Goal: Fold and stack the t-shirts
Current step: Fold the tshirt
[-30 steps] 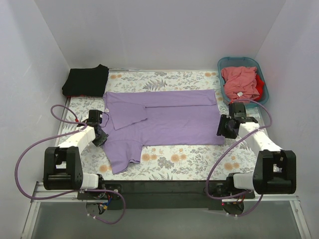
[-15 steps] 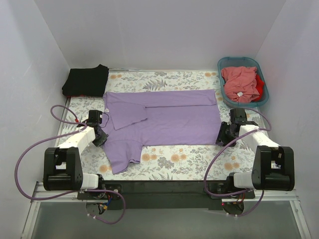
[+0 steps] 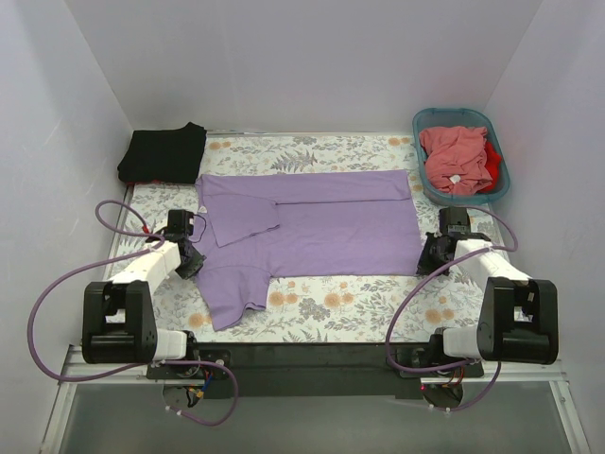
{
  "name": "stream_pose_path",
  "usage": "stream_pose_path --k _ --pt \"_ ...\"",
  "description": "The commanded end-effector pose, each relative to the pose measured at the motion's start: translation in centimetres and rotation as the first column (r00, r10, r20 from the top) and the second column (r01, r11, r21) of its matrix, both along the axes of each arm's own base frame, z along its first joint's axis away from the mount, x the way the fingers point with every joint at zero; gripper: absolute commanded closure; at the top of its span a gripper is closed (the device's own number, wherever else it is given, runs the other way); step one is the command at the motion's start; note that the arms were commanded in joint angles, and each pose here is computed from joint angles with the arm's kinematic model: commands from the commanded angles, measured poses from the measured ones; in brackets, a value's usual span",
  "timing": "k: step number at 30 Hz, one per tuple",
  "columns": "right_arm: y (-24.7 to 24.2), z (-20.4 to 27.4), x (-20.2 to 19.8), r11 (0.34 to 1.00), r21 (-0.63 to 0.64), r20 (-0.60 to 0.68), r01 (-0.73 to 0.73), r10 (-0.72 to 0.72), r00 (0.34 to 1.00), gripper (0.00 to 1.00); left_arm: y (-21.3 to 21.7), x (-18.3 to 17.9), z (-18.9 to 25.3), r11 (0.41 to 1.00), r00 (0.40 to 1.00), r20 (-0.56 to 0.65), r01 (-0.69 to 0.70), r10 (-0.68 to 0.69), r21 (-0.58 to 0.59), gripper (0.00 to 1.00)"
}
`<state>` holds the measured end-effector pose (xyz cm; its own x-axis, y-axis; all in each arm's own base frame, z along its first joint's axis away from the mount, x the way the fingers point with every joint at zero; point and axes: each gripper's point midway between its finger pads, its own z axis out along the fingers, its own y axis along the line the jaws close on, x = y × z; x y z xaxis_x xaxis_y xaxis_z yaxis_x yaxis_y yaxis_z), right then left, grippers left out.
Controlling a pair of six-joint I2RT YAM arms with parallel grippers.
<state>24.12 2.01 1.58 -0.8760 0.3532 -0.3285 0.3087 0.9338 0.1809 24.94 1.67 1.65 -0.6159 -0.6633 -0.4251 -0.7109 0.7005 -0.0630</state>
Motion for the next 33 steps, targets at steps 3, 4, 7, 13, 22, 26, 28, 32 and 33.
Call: stream_pose_path --k 3,4,7,13,22,26,28,32,33 --pt "-0.8 -1.1 -1.9 0.999 -0.034 -0.045 0.038 -0.039 0.998 0.99 -0.4 -1.0 0.0 0.999 0.999 -0.01 -0.035 0.035 -0.032 1.0" --pt "-1.2 -1.0 -2.2 0.997 -0.05 -0.051 0.051 -0.054 0.997 0.99 -0.3 -1.1 0.2 0.999 0.999 -0.003 -0.044 0.044 -0.03 1.0" --pt "-2.4 -0.3 -2.1 0.993 -0.086 -0.029 0.087 -0.089 0.996 0.99 0.9 -1.0 1.5 0.995 0.994 0.044 -0.099 0.1 -0.021 1.0" --pt "-1.0 3.6 2.0 0.998 0.001 0.107 0.057 -0.057 0.993 0.99 0.9 -0.2 3.2 0.993 0.991 0.071 -0.113 0.116 -0.043 1.0" --pt "-1.2 5.5 5.1 0.999 -0.01 0.152 0.038 -0.036 0.988 0.99 0.9 4.0 6.5 0.994 0.99 0.103 -0.092 0.098 -0.055 1.0" --pt "-1.3 6.5 7.2 0.999 -0.011 0.176 0.036 -0.033 0.984 0.99 0.9 6.8 7.9 0.994 0.988 0.124 -0.087 0.094 -0.061 1.0" --pt "-1.4 6.5 8.0 0.999 -0.012 0.17 0.036 -0.033 0.985 0.99 1.0 7.5 7.9 0.994 0.988 0.121 -0.089 0.096 -0.059 1.0" --pt "-1.7 7.2 10.1 0.999 -0.024 0.187 0.028 -0.023 0.982 0.99 1.1 9.9 8.6 0.994 0.987 0.131 -0.089 0.096 -0.063 1.0" --pt "-1.7 7.8 10.8 0.999 -0.029 0.202 0.025 -0.019 0.979 0.99 1.1 10.3 8.8 0.994 0.986 0.135 -0.087 0.095 -0.063 1.0"
